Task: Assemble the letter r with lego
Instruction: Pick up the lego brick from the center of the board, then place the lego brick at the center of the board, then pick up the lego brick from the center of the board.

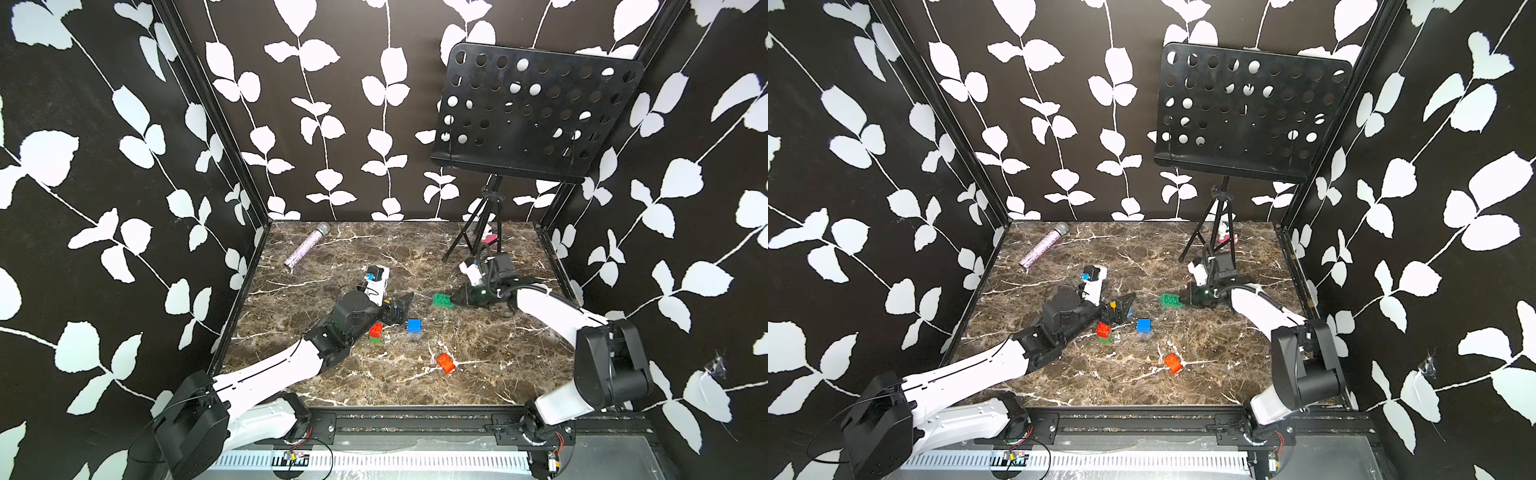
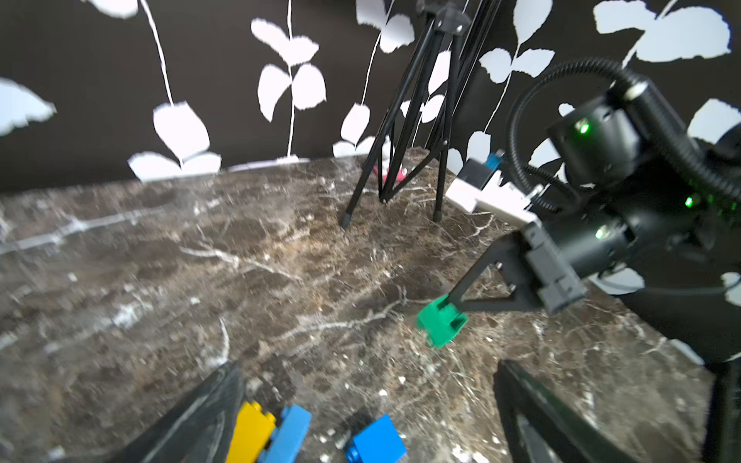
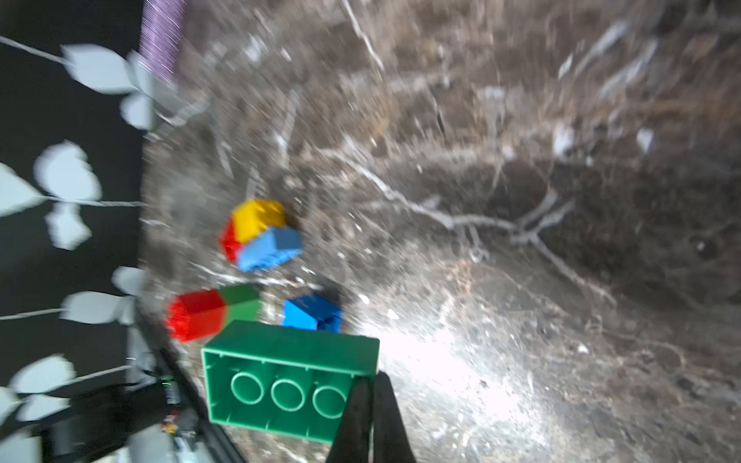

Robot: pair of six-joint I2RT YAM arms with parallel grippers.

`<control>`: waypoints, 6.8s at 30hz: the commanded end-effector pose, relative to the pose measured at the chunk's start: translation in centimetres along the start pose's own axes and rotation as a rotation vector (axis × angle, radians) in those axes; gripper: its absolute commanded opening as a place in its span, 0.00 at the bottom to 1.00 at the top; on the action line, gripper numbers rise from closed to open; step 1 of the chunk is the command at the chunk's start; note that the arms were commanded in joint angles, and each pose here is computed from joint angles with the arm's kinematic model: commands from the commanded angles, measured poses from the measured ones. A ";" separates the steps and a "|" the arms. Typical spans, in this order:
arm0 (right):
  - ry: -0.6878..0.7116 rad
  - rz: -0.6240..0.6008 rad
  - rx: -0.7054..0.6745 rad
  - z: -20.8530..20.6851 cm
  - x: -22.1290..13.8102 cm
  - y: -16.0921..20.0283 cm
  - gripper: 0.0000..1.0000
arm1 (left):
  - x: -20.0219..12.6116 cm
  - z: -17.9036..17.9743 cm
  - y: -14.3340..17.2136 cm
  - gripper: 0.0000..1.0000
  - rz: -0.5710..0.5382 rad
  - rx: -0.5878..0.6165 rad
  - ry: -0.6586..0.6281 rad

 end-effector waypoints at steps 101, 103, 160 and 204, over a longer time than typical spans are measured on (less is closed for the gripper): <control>0.325 -0.243 0.015 0.2 -10.0 2.6 0.54 | 15.7 -7.9 5.9 0.99 0.786 -0.102 0.136; 0.375 -0.207 0.018 0.4 -8.2 4.0 0.54 | 14.1 -7.7 2.1 0.99 0.600 -0.093 0.164; 0.657 0.149 -0.063 1.7 8.0 7.2 0.35 | -2.0 4.2 -2.1 0.99 0.092 -0.039 -0.285; 0.684 0.195 -0.150 1.0 8.1 7.8 0.37 | -0.6 4.1 -1.0 0.99 0.131 -0.094 -0.265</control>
Point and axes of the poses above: each gripper's point midway between its finger pads, its own x axis out along the fingers, its own z axis along the line the jaws close on, y = z × x, the point moved 5 cm from there along -x, back along the fingers, and after that the axes turned 9 degrees about -x, right-handed, at the moved point
